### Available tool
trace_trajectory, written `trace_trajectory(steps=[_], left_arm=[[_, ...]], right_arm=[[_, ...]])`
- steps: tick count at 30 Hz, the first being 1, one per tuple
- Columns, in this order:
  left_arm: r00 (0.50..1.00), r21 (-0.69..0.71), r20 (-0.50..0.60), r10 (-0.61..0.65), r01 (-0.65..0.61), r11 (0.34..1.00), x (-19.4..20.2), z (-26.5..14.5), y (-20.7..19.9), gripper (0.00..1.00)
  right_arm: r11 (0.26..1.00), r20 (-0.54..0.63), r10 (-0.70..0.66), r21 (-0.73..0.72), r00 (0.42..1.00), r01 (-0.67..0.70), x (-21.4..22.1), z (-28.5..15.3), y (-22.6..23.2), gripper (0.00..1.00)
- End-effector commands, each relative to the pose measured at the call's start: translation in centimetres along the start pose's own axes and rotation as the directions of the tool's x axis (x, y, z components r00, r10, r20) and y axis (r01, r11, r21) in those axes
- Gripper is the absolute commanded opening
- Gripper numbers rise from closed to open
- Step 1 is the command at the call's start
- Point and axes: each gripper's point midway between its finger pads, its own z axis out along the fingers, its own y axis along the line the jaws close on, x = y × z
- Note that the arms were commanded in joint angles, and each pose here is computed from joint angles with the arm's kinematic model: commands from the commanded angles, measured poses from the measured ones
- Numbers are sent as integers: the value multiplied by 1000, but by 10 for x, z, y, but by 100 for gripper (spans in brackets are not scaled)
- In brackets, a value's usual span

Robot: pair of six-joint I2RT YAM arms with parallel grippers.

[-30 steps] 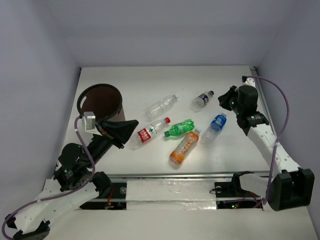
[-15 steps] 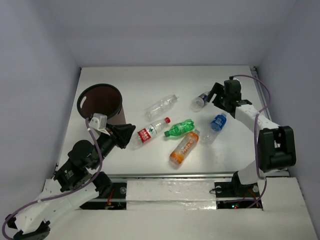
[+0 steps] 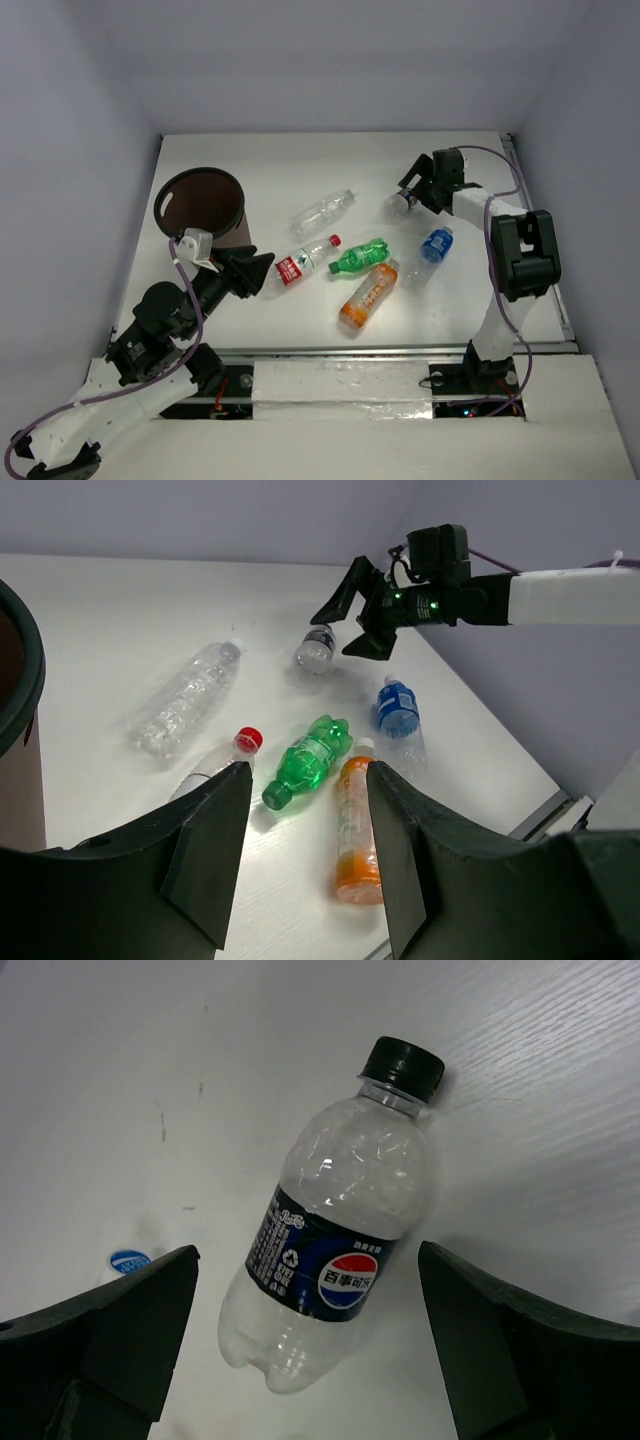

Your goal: Put the plastic bottles in the bin

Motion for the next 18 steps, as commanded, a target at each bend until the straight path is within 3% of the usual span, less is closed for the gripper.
trace_trajectory(steps=[1,4,10,18], left_arm=[[999,32,40,10,-12,999,-11,-2,-6,47],[999,37,45,16,-17,999,-12,-2,-6,46],[998,41,55,17,-19,999,-15,-2,-6,46],[996,59,83,8,-13,998,-21,-8,-8,46]], right_arm=[[998,40,46,-44,998,-44,-19,8,20,95],[998,20,51,-36,999,-50,-17,14,21,77],[1000,-37,24,-7,999,-24,-6,24,16,61],[999,-141,-50,-10,989,49,6,24,17,67]])
